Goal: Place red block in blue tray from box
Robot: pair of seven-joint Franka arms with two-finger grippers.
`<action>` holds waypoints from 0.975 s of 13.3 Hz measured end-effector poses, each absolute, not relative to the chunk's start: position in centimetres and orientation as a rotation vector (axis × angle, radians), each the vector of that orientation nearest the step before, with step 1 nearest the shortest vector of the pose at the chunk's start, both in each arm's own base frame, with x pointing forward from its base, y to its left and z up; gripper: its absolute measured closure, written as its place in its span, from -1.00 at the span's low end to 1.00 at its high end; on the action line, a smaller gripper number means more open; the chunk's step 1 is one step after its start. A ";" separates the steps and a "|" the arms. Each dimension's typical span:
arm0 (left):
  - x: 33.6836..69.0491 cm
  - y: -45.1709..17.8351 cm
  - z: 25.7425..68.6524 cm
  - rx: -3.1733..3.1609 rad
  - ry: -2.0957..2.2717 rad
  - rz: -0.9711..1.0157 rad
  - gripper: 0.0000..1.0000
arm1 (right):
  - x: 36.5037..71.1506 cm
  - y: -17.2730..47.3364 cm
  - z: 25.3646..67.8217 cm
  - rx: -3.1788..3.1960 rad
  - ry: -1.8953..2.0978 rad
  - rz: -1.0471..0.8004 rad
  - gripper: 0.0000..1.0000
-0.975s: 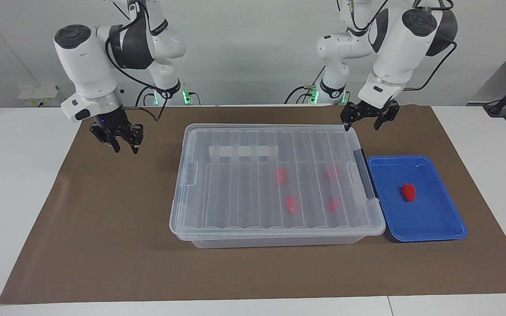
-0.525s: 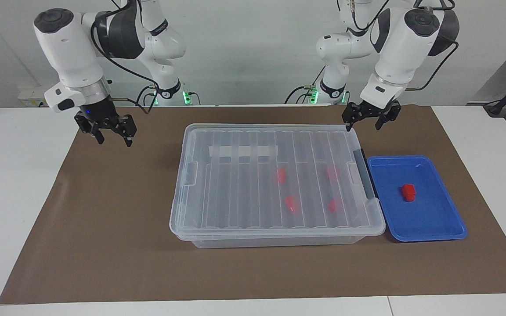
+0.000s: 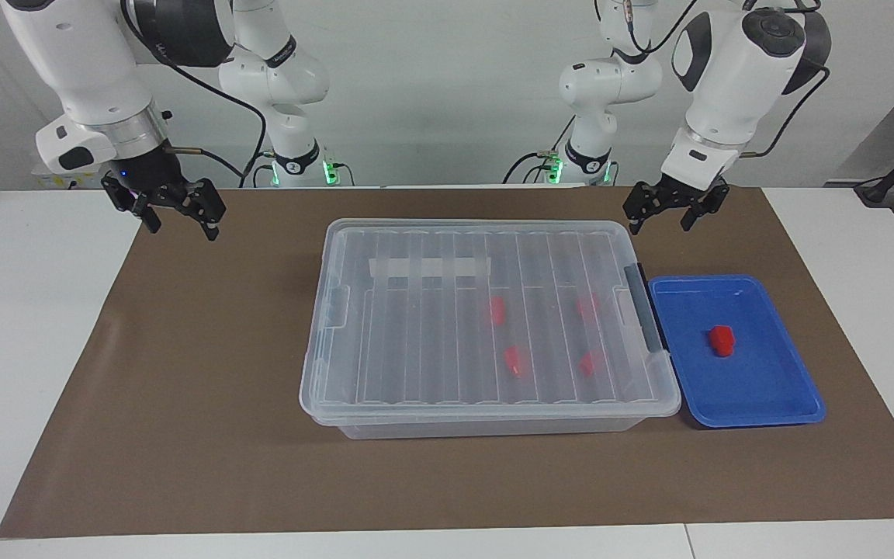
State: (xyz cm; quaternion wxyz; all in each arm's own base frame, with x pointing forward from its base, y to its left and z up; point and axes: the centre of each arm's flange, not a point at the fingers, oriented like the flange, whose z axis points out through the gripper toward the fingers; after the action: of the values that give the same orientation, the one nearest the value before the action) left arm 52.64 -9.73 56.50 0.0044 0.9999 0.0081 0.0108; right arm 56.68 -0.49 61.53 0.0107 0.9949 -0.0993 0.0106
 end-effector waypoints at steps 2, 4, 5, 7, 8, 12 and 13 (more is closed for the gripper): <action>52.7 -9.8 56.4 3.132 0.023 0.036 -1.00 | 55.8 -0.5 61.6 3.101 -0.318 -0.027 -1.00; 52.6 -10.0 56.4 3.133 0.016 0.036 -1.00 | 55.3 -0.5 62.1 3.103 -0.320 -0.023 -1.00; 52.6 -10.2 56.4 3.133 0.013 0.035 -1.00 | 55.2 -0.5 62.2 3.105 -0.320 -0.013 -1.00; 52.6 -10.2 56.4 3.133 0.012 0.034 -1.00 | 55.3 -0.5 62.2 3.106 -0.320 -0.007 -1.00; 52.6 -10.1 56.4 3.133 0.013 0.034 -1.00 | 55.3 -0.5 62.1 3.105 -0.320 -0.008 -1.00; 52.7 -9.7 56.4 3.132 0.025 0.034 -1.00 | 55.2 -0.7 61.8 3.104 -0.325 -0.019 -1.00; 52.7 -9.6 56.4 3.132 0.029 0.034 -1.00 | 55.2 -0.7 61.6 3.104 -0.325 -0.025 -1.00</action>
State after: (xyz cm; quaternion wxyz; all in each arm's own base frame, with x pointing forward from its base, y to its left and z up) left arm 52.68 -9.59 56.42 0.0045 0.9999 0.0093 0.0110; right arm 55.22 -0.72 61.61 0.0102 0.9945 -0.1041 -0.0079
